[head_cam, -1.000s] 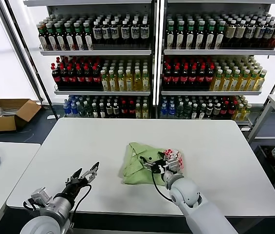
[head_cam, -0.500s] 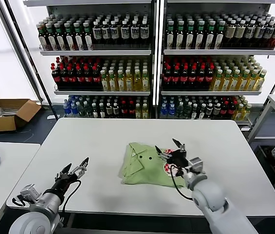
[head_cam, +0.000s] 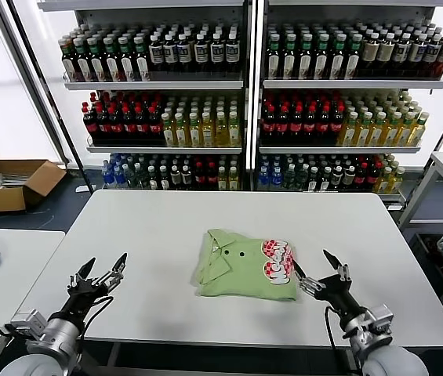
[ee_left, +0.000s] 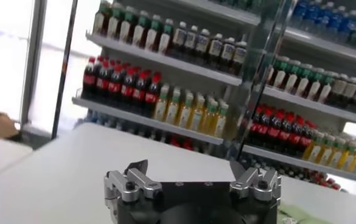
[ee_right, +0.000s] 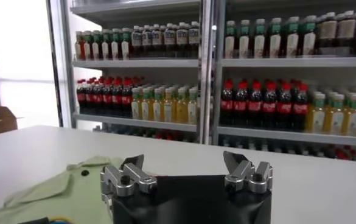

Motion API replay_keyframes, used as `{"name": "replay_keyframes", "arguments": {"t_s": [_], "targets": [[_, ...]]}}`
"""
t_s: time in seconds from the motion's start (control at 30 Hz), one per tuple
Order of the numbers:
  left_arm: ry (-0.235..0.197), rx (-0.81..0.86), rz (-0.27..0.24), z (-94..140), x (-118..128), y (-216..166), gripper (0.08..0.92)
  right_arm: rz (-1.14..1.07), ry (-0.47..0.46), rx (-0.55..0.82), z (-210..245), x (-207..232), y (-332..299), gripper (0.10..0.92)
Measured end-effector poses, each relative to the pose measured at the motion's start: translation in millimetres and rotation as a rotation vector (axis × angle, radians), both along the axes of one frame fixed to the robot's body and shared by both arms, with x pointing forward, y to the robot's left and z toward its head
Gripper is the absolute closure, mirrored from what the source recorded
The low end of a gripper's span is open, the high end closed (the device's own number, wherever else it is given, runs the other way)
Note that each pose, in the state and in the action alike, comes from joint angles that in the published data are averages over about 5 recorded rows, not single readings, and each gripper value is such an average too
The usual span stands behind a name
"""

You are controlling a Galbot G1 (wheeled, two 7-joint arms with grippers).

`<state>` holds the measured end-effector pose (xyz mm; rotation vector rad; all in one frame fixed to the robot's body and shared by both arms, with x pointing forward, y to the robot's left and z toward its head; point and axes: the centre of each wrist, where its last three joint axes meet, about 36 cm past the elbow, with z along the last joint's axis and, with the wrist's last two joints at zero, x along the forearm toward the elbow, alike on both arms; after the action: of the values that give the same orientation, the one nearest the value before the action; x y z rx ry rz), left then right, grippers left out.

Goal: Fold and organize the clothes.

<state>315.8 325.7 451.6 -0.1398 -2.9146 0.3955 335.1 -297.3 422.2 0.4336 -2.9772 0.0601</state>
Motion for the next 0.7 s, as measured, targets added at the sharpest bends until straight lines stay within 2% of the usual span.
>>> {"name": "replay_keyframes", "arguments": {"t_s": [0.27, 0.7], "targets": [[-0.045, 0.080, -0.008, 6, -12, 6, 0.177, -0.044, 0.008, -0.008, -9, -29, -13, 0.200], [-0.066, 0.133, 0.003, 8, -27, 14, 0.177, -0.073, 0.009, -0.033, -18, -50, -23, 0.200]]}}
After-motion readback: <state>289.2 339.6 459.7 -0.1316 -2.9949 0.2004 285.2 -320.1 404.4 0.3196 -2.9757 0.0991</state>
